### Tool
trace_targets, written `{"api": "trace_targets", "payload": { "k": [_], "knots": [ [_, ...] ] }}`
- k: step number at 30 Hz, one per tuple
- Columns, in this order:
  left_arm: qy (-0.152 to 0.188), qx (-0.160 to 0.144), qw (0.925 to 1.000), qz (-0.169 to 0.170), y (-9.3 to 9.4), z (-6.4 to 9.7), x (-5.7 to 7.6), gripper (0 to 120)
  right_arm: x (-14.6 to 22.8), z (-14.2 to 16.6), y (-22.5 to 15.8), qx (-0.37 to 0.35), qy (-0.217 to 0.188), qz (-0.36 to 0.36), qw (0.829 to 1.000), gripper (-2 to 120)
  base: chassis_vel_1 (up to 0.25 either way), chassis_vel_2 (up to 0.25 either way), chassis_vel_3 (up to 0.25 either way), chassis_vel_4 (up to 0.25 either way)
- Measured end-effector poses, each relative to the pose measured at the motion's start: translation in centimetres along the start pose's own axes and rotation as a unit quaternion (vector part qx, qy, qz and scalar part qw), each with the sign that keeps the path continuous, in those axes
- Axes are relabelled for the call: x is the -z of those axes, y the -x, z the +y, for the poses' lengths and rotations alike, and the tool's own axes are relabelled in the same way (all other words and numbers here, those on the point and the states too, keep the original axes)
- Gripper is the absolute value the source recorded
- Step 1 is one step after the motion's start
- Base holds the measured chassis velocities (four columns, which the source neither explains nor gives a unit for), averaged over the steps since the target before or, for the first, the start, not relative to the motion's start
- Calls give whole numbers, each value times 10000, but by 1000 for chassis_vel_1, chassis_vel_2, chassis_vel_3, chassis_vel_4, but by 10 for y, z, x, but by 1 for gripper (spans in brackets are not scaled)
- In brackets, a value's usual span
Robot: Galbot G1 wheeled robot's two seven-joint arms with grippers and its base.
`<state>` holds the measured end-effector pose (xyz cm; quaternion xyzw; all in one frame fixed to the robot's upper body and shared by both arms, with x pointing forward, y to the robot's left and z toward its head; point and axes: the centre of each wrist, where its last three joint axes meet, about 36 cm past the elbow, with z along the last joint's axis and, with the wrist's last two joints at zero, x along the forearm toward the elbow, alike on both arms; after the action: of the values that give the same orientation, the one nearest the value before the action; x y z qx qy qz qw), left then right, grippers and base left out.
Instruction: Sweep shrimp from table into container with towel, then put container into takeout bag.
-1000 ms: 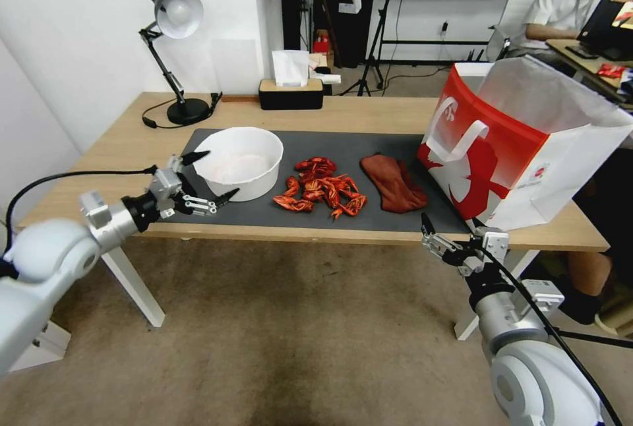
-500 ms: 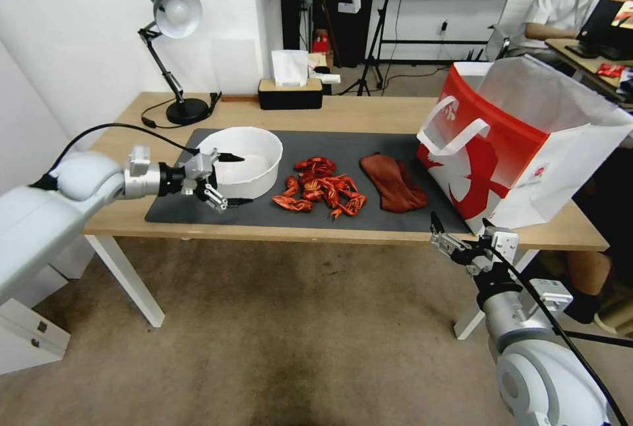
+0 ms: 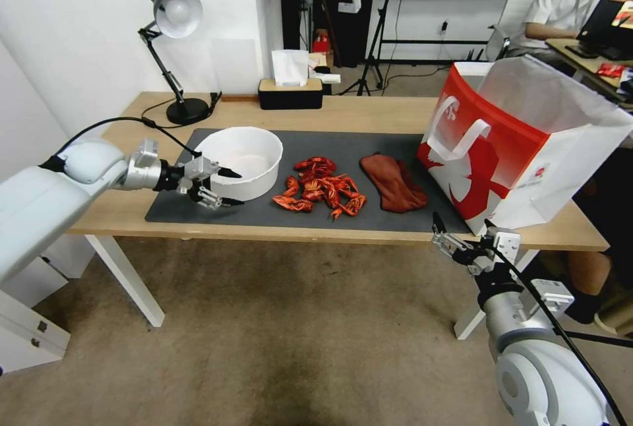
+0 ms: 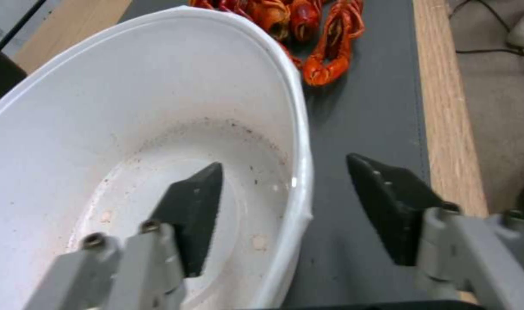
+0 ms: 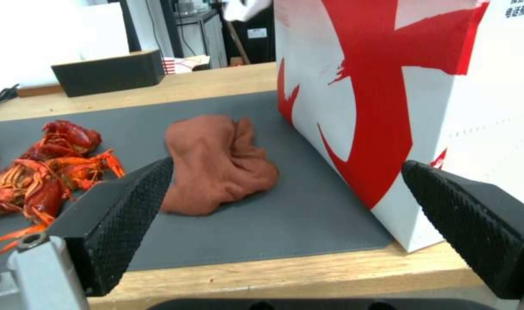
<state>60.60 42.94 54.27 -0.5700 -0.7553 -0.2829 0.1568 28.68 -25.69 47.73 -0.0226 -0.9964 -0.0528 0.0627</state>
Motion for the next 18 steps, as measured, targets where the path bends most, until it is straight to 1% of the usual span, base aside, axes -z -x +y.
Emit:
{"api": "trace_targets", "payload": {
  "k": [1,2,5,6,8,9,11,12,14,16,17,18],
  "knots": [
    [-1,3,10000,26,-1,2,0,49,0,0,0,-2,5,2,10000,100,0,0,0,0],
    [-1,3,10000,26,-1,2,0,49,0,0,0,-2,5,2,10000,100,0,0,0,0],
    [8,7,9999,116,-5,9,5,34,-2,0,0,-14,7,14,10000,100,0,0,0,0],
    [8,7,9999,116,-5,9,5,34,-2,0,0,-14,7,14,10000,100,0,0,0,0],
    [17,-47,9998,174,-4,10,6,24,-2,0,0,-16,6,16,10000,100,0,0,0,0],
    [17,-47,9998,174,-4,10,6,24,-2,0,0,-16,6,16,10000,100,0,0,0,0],
    [43,-88,9997,219,-5,11,8,11,-1,-1,0,-22,-12,5,10000,100,0,0,0,0],
    [43,-88,9997,219,-5,11,8,11,-1,-1,0,-22,-12,5,10000,100,0,0,0,0],
    [55,-127,9996,248,-5,11,8,1,-1,-1,0,-24,-12,6,10000,100,0,0,0,0],
    [90,-170,9995,254,-4,10,9,0,-1,-1,0,-24,-11,-1,10000,100,0,0,0,0],
    [180,-228,9994,209,-5,9,16,0,-1,-1,1,-24,-10,-14,10000,100,0,0,0,0],
    [180,-228,9994,209,-5,9,16,0,-1,-1,1,-24,-10,-14,10000,100,0,0,0,0]
  ]
}}
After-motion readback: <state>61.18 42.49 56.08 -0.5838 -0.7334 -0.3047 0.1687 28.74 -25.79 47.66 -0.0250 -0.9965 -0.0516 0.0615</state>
